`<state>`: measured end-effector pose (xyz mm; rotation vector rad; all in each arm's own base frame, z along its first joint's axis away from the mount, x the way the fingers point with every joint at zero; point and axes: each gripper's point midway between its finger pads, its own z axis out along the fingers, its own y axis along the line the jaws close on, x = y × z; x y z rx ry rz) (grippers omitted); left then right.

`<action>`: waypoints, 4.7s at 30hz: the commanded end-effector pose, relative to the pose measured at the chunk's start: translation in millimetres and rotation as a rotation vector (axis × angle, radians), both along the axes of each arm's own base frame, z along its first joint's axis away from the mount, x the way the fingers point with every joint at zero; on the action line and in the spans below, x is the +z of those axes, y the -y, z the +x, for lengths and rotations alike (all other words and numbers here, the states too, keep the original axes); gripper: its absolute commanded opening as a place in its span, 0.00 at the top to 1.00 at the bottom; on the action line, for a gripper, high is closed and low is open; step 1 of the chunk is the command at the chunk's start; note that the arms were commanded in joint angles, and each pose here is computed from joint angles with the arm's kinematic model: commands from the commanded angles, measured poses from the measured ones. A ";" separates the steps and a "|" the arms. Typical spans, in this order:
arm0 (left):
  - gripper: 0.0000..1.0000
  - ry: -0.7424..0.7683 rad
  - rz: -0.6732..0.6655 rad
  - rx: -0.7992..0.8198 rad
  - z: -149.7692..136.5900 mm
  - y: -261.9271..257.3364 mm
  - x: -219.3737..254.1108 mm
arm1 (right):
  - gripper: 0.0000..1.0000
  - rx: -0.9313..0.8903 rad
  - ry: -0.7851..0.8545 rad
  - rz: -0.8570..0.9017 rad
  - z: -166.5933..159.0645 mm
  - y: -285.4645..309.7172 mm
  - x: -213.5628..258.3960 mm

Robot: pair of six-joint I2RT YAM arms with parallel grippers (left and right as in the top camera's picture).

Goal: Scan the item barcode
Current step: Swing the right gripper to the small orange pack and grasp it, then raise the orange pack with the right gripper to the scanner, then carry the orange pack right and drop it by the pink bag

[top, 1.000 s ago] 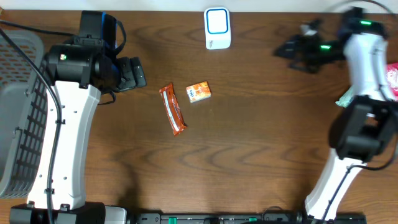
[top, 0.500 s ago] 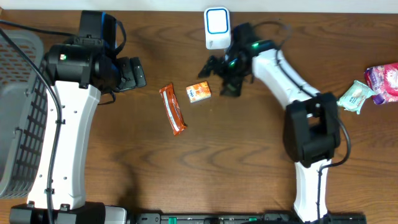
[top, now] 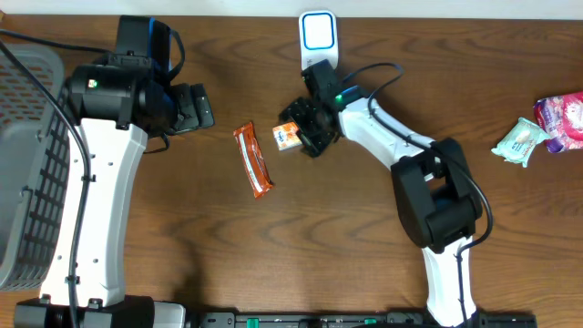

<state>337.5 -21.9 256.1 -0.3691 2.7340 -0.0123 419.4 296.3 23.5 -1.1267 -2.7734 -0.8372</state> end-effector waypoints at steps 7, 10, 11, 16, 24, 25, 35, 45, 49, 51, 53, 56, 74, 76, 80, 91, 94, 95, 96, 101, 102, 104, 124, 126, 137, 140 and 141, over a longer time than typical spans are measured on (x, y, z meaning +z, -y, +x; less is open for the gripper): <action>0.02 -0.012 -0.001 0.012 0.0 -1.4 -3.0 | 0.46 -0.072 0.017 -0.132 -7.9 17.8 -24.3; 0.02 -0.012 -0.001 0.012 0.0 -1.3 -3.0 | 0.66 -0.073 0.010 -0.157 -12.2 23.6 -31.4; 0.02 -0.012 -0.001 0.012 0.0 -1.3 -3.0 | 0.71 -0.060 0.015 -0.162 -12.4 24.1 -31.9; 0.02 -0.012 -0.001 0.012 0.0 -1.3 -3.0 | 0.89 0.019 0.057 -0.176 -11.3 23.5 -31.4; 0.02 -0.012 -0.001 0.012 0.0 -1.3 -3.0 | 0.99 0.265 0.166 -0.052 -6.8 14.2 -5.6; 0.02 -0.012 -0.001 0.012 0.0 -1.3 -3.0 | 0.99 0.330 0.216 -0.013 -3.8 11.9 4.9; 0.02 -0.012 -0.001 0.012 0.0 -1.3 -3.0 | 0.99 1.004 0.837 0.677 -43.5 -10.5 139.6; 0.02 -0.012 -0.001 0.012 0.0 -1.3 -3.0 | 0.99 1.059 1.018 0.939 -57.6 7.3 181.6; 0.02 -0.012 -0.001 0.012 0.0 -1.3 -3.0 | 0.99 1.074 1.013 0.937 -61.6 0.9 180.0; 0.02 -0.012 -0.001 0.012 0.0 -1.3 -3.0 | 0.99 1.073 0.979 0.890 -60.3 -5.2 172.2; 0.02 -0.012 -0.001 0.012 0.0 -1.3 -3.0 | 0.99 1.056 0.912 0.825 -58.0 -13.6 161.3; 0.02 -0.012 -0.001 0.012 0.0 -1.4 -3.0 | 0.99 1.054 0.865 0.726 -56.2 -28.3 146.7; 0.02 -0.012 -0.001 0.012 0.0 -1.4 -3.0 | 0.99 0.357 0.787 -1.165 104.9 129.0 206.9; 0.02 -0.012 -0.001 0.012 0.0 -1.3 -3.0 | 0.99 0.406 0.829 -1.290 113.1 126.2 218.6; 0.02 -0.012 -0.001 0.012 0.0 -1.3 -3.0 | 0.99 0.452 0.873 -1.416 133.1 119.4 217.2; 0.02 -0.012 -0.001 0.012 0.0 -1.3 -3.0 | 0.99 0.435 1.111 -1.110 177.6 75.7 195.4; 0.02 -0.012 -0.001 0.012 0.0 -1.3 -3.0 | 0.99 0.506 1.145 -1.138 185.3 67.8 185.5; 0.02 -0.012 -0.001 0.012 0.0 -1.4 -3.0 | 0.99 0.533 1.142 -1.156 187.4 66.9 178.6; 0.02 -0.012 -0.001 0.012 0.0 -1.4 -3.0 | 0.99 0.556 1.136 -1.168 188.4 66.4 172.4; 0.02 -0.012 -0.001 0.012 0.0 -1.3 -3.0 | 0.99 0.632 1.046 -1.211 186.7 71.0 135.0; 0.02 -0.012 -0.001 0.012 0.0 -1.4 -3.0 | 0.99 0.640 1.034 -1.209 185.9 71.5 130.3; 0.02 -0.012 -0.001 0.012 0.0 -1.3 -3.0 | 0.99 0.601 1.009 -1.214 185.0 77.9 129.1; 0.02 -0.012 -0.001 0.012 0.0 -1.3 -3.0 | 0.99 0.158 0.146 -1.246 56.8 419.9 157.8; 0.02 -0.012 -0.001 0.012 0.0 -1.3 -3.0 | 0.99 0.162 0.102 -1.157 46.6 432.1 140.5; 0.02 -0.012 -0.001 0.012 0.0 -1.3 -3.0 | 0.12 0.015 -0.069 -1.082 -3.9 518.2 92.4; 0.02 -0.012 -0.001 0.012 0.0 -1.4 -3.0 | 0.01 0.014 -0.049 -1.019 -2.8 513.3 86.2; 0.02 -0.012 -0.001 0.012 0.0 -1.3 -3.0 | 0.01 0.030 -0.030 -0.985 0.5 506.7 83.7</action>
